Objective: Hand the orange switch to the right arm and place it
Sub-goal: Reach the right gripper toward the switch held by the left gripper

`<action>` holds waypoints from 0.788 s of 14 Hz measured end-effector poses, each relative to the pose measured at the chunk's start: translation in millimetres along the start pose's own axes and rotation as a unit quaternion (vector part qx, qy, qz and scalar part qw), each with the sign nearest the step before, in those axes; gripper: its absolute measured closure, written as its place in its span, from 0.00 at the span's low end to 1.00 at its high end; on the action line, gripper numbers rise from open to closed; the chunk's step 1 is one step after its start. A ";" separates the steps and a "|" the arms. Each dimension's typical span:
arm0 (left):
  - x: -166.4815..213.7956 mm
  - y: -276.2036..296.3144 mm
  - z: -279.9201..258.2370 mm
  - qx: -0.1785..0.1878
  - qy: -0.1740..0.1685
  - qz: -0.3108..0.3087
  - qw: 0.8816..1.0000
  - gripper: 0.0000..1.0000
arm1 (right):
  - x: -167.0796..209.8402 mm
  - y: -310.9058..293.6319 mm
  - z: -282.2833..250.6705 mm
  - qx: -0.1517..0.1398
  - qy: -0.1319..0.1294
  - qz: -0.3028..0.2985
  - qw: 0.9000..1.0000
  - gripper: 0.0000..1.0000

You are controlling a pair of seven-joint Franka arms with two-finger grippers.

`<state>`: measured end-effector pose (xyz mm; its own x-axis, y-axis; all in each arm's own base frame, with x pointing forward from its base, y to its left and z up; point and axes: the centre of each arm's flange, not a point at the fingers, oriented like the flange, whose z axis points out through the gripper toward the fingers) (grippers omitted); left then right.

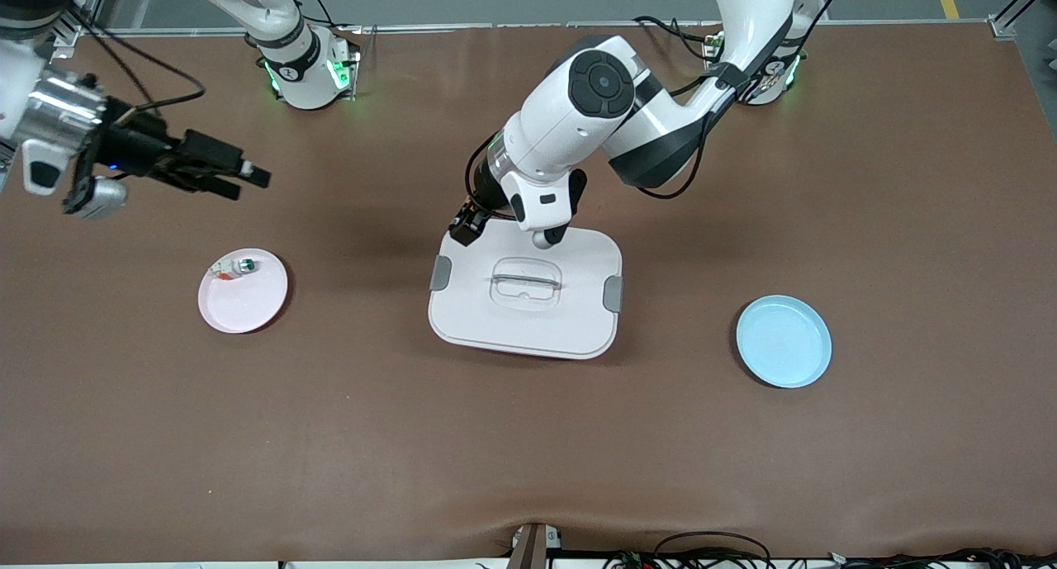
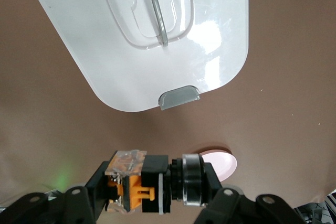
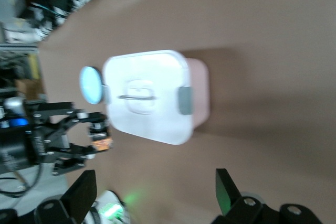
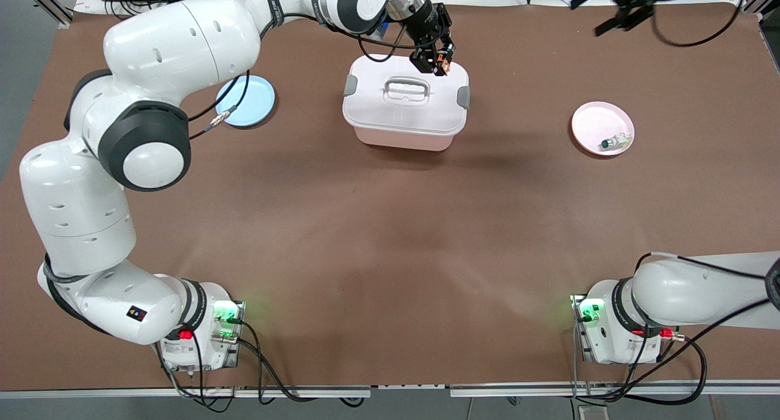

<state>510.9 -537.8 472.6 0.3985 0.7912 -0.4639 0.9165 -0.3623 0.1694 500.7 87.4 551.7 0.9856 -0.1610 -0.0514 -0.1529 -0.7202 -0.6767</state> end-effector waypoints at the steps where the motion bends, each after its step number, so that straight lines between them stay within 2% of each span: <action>1: 0.6 0.1 0.8 0.001 0.000 -0.002 1.000 0.28 | -9.8 -5.1 15.8 0.021 0.010 0.005 1.000 0.00; 6: 3.6 0.5 5.6 0.006 -0.005 -0.020 1.000 0.28 | -45.1 -48.7 83.6 0.095 0.046 0.011 0.994 0.00; 8: 4.4 1.0 5.1 0.007 -0.011 -0.026 1.000 0.28 | -54.9 -60.6 103.6 0.100 0.058 0.009 0.993 0.00; 11: 9.4 4.5 1.0 0.007 -0.019 -0.037 0.999 0.28 | -58.6 -50.0 134.3 0.110 0.046 0.008 0.993 0.00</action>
<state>518.7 -532.5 468.1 0.3282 0.7964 -0.5080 0.9427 -0.3106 0.1219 460.2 223.5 489.9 0.9707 -0.2402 -0.0025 -0.1390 -0.5533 -0.8213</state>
